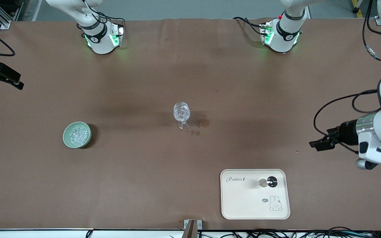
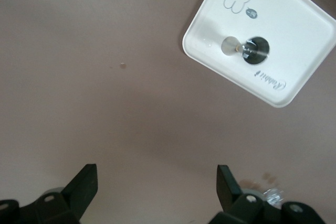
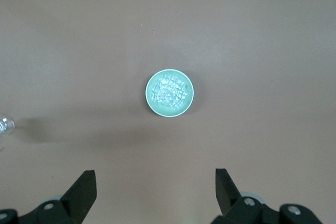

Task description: Pour wine and add ice with both arms

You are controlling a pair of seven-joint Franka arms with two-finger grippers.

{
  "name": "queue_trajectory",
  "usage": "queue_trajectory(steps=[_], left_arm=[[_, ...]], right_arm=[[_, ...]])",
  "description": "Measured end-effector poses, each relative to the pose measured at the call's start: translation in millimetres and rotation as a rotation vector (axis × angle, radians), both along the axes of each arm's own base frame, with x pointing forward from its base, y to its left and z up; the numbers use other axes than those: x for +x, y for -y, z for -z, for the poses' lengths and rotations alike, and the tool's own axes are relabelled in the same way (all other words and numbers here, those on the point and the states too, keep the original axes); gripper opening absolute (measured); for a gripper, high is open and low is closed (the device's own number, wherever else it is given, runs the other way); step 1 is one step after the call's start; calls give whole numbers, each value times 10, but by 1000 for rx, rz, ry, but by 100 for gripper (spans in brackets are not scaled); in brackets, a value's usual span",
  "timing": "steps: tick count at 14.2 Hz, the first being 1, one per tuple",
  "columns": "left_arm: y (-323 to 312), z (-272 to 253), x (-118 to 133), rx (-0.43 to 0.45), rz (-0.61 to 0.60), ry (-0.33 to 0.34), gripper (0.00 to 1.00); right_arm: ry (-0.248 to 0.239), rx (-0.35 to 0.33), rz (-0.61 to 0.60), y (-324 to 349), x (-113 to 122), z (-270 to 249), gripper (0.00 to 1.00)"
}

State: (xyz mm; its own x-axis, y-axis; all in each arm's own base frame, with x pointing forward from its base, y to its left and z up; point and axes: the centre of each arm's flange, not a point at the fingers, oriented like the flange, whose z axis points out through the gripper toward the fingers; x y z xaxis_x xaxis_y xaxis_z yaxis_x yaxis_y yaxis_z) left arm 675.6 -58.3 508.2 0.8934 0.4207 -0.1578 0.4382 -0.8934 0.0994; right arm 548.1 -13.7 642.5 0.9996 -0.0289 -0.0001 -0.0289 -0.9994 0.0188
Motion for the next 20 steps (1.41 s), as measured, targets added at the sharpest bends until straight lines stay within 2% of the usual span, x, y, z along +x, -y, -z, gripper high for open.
queue_trajectory(steps=[2, 5, 9, 11, 20], left_arm=[[156, -391, -189, 53, 94, 39, 100], [376, -847, -461, 92, 208, 86, 100], [545, -1133, -791, 178, 367, 119, 100], [551, -1207, -974, 197, 390, 116, 100], [294, -1360, -1685, 171, 460, 110, 100]], right_arm=[[-14, 0, -35, -9, 19, 70, 100], [-8, 0, -47, -8, 26, 65, 100], [-5, 0, -59, -46, 29, 61, 100], [6, -1, -66, -82, 40, 49, 100], [29, -2, -62, -58, 63, 25, 100]])
